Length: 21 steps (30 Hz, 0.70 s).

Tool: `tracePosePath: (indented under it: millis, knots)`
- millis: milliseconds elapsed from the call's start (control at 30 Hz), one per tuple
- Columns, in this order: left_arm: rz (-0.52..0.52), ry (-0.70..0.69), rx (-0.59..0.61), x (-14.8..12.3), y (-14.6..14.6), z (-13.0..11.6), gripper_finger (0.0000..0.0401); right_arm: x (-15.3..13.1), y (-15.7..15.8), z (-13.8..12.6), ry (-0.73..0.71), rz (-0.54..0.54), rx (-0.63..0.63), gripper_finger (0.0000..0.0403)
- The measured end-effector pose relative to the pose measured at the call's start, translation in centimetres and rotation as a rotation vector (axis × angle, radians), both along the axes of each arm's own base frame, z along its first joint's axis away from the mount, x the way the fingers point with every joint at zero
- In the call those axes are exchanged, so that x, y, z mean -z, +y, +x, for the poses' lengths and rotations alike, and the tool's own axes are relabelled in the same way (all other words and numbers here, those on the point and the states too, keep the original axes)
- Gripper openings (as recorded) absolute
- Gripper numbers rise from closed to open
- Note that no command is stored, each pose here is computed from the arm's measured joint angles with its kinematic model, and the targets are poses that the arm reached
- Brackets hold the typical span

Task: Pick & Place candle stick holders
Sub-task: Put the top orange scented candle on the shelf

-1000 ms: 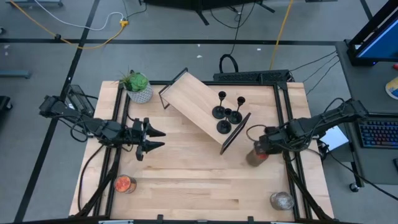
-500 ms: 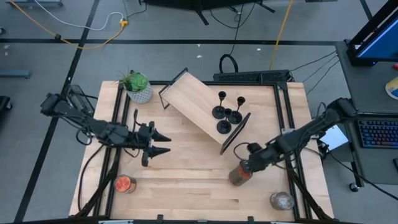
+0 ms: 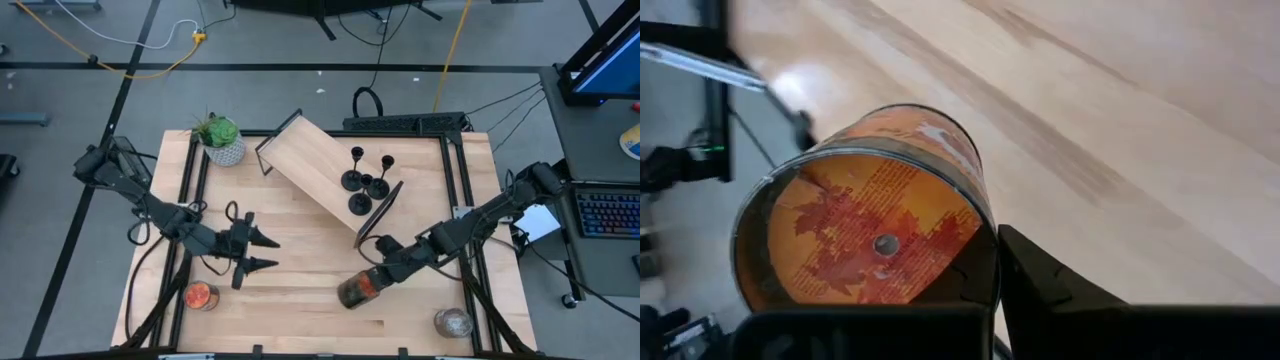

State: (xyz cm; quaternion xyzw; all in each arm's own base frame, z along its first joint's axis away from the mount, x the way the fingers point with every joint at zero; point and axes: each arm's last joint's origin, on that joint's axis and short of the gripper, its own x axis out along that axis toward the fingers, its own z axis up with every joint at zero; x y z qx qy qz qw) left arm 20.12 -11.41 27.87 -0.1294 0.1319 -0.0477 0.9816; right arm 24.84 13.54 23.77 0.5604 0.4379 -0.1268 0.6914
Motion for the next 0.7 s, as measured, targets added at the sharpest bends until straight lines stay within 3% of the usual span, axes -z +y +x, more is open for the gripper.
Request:
tracePosePath:
  millis: [433, 700]
  knots:
    - [-0.045, 0.142, 0.043, -2.0, -3.7, 3.2, 0.0216, -3.6, 0.9, 5.8, -0.133, -0.168, -0.168, 0.0]
    - [-0.156, 0.172, 0.035, -2.9, -6.0, 5.9, 0.0216, -4.2, 0.9, 5.9, -0.168, -0.249, -0.257, 0.0]
